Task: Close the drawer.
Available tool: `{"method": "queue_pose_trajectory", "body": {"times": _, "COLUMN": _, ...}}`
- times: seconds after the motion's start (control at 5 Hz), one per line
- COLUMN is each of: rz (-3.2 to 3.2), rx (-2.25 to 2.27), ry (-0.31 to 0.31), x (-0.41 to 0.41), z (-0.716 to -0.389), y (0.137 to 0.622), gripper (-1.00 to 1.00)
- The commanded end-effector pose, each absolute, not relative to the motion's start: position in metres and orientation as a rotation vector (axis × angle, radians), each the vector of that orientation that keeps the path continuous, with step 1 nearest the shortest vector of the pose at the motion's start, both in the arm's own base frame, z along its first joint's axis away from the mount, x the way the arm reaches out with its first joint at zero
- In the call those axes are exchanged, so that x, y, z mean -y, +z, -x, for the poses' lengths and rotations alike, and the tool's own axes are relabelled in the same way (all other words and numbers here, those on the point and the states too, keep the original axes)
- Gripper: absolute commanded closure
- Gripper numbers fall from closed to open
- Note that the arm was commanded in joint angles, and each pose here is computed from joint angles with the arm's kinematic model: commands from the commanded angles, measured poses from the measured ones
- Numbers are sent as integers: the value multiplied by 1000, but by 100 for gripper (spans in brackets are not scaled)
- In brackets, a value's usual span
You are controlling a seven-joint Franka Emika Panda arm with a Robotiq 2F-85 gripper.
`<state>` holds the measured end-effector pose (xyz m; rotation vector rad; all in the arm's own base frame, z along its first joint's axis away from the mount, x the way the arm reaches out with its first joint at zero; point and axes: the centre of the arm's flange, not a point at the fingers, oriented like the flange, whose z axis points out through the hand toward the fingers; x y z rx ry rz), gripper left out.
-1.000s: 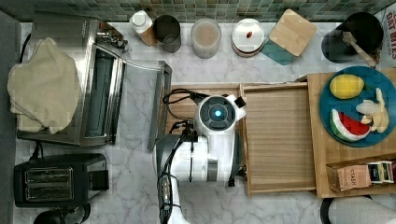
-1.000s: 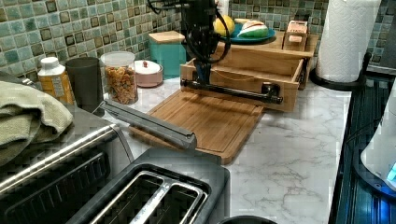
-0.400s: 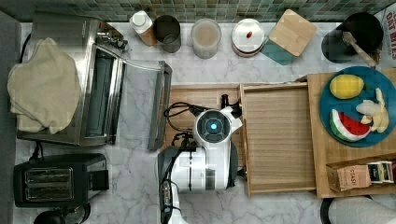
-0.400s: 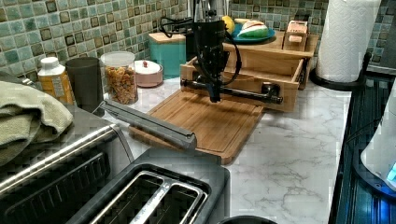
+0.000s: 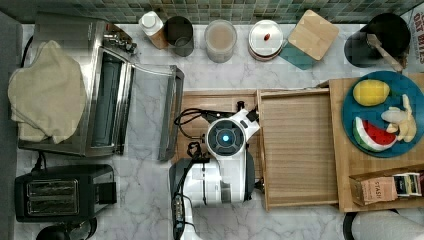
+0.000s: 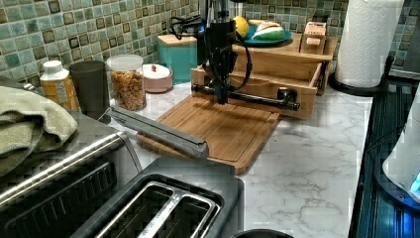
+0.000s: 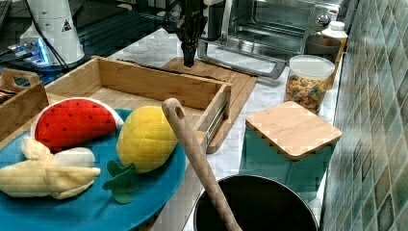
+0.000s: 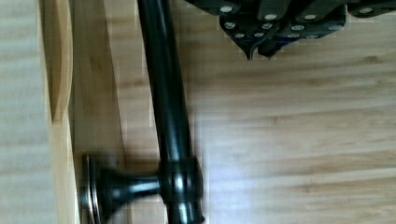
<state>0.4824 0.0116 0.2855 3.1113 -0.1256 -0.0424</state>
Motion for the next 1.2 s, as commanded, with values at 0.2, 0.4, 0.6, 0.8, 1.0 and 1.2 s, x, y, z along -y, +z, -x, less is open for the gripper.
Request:
{"method": "queue_pose_trajectory", "body": {"times": 0.2, "rz": -3123, "rx": -9, "ry": -130, "x": 74, "z": -484, "y": 280, "gripper": 100}}
{"method": "queue_pose_trajectory", "body": {"times": 0.4, "rz": -3077, "rx": 5, "ry": -77, "x": 96, "z": -474, "y": 289, "gripper": 100}}
{"method": "queue_pose_trajectory", "body": {"times": 0.6, "rz": -3066, "rx": -2, "ry": -92, "x": 127, "z": -476, "y": 297, "gripper": 100}}
{"method": "queue_pose_trajectory", "body": {"times": 0.8, "rz": -3042, "rx": 13, "ry": -28, "x": 165, "z": -476, "y": 301, "gripper": 100}}
{"method": "queue_pose_trajectory", "body": {"times": 1.0, "rz": -3048, "rx": -39, "ry": 63, "x": 220, "z": -478, "y": 295, "gripper": 100}}
{"method": "queue_pose_trajectory", "body": {"times": 1.2, "rz": -3036, "rx": -65, "ry": 88, "x": 268, "z": -479, "y": 296, "gripper": 100}}
